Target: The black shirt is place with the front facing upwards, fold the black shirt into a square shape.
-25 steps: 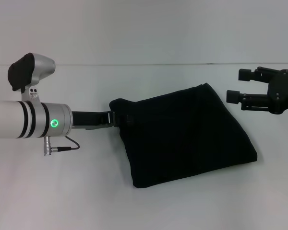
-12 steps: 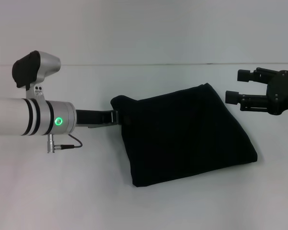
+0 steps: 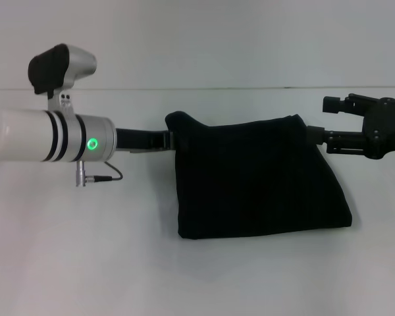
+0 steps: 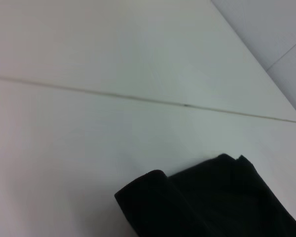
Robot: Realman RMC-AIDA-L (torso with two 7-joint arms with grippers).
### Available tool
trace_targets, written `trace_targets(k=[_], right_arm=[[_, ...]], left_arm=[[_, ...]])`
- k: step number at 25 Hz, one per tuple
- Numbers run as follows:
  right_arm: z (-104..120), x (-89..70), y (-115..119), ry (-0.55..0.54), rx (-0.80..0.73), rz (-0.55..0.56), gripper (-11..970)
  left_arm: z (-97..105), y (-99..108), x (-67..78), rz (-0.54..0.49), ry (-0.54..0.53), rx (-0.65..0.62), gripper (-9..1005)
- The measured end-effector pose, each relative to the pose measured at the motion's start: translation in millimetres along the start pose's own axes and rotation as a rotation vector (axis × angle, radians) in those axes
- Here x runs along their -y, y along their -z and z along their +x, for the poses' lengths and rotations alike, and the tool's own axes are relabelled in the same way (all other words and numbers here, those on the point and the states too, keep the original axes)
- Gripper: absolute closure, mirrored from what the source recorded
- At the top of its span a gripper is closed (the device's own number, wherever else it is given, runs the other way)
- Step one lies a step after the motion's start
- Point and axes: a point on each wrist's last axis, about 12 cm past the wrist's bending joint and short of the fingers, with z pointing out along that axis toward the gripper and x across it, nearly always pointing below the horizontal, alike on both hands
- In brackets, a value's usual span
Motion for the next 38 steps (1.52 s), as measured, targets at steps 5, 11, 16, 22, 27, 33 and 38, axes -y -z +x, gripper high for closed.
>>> trace_targets(k=[5,11,16,22,27,33,38], right_arm=[[2.3,-0.2,-1.8,-0.005,-0.002,-0.007,59],[3.4,-0.1,-1.4,-0.009,-0.003,-0.007,59],[3.7,0.2,-1.3,-0.007,-0.004,-0.006,59],[4.7,-0.4,-1.5,-0.005,0.003,-0.011,58],[7.9,-7.4,-5.0,-0.020,0.005,-0.103,58],[19.8,-15.6,-15.6,-0.057,-0.068,-0.192,58],[33.2,-20.6,-18.2,-0.112,-0.127,-0.179,58]], left_arm=[[-6.8,0.0,0.9,-0.014,-0.022,0.007,922],[-9.6,2.1,-1.2,-0.026,-0.025,0.023,911],[-9.5,12.9,-10.5,-0.047,-0.020,0.056,863],[-5.9,53.5,-8.0,0.067,-0.106,0.111,656],[19.9,82.2,16.7,0.305,-0.310,0.107,545],[55.4,95.6,19.2,0.453,-0.518,0.052,298],[70.8,100.3,15.3,0.478,-0.607,0.000,151]])
